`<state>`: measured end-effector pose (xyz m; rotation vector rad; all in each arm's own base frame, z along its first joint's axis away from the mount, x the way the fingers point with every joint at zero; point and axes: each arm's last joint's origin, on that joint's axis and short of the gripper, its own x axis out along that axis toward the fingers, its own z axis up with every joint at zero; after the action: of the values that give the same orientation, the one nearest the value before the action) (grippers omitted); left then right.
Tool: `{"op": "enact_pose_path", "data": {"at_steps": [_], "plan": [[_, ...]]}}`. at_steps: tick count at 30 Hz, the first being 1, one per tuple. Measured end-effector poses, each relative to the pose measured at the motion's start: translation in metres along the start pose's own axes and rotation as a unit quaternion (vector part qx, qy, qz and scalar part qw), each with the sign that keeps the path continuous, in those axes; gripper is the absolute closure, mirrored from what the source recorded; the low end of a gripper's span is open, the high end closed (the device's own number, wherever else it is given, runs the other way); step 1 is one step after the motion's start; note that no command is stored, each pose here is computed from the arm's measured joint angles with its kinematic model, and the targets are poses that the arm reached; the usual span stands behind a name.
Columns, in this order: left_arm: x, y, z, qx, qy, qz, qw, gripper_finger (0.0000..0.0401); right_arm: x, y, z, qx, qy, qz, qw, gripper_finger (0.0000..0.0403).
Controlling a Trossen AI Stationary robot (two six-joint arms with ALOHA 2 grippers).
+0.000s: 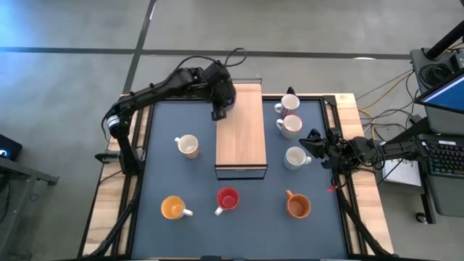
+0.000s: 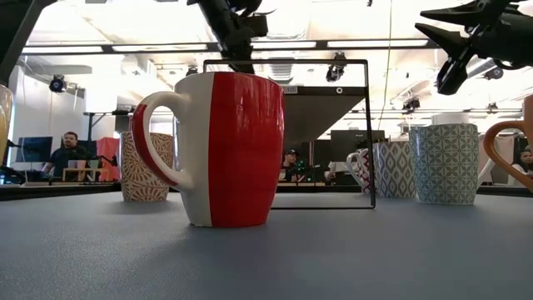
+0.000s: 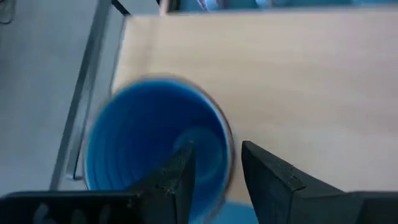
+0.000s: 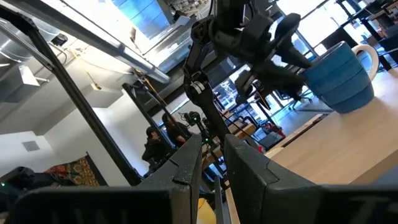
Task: Place coffee mugs
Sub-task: Put the blue mug on the shelf
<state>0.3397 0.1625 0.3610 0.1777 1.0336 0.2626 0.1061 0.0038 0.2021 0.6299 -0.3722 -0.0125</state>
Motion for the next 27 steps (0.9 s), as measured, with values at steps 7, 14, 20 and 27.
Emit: {"op": "enact_pose_path", "data": {"at_steps": [7, 14, 20, 27], "plan": [[-0.0012, -0.0011, -0.0025, 0.053, 0.014, -0.007, 0.998, 0.0287, 0.0, 0.0001, 0.0001, 0.0, 0.0, 0.0, 1.0, 0.0342], [-0.0004, -0.0009, -0.0019, 0.081, 0.012, -0.007, 0.997, 0.0311, 0.0, 0.0001, 0.0001, 0.0, 0.0, 0.0, 1.0, 0.0342], [-0.0002, -0.0004, -0.0013, 0.085, 0.008, -0.006, 0.996, 0.0369, 0.0, 0.0001, 0.0001, 0.0, 0.0, 0.0, 1.0, 0.0342], [0.0009, 0.002, 0.0025, 0.103, -0.011, 0.005, 0.995, 0.0391, 0.0, 0.0001, 0.0001, 0.0, 0.0, 0.0, 1.0, 0.0342]]}}
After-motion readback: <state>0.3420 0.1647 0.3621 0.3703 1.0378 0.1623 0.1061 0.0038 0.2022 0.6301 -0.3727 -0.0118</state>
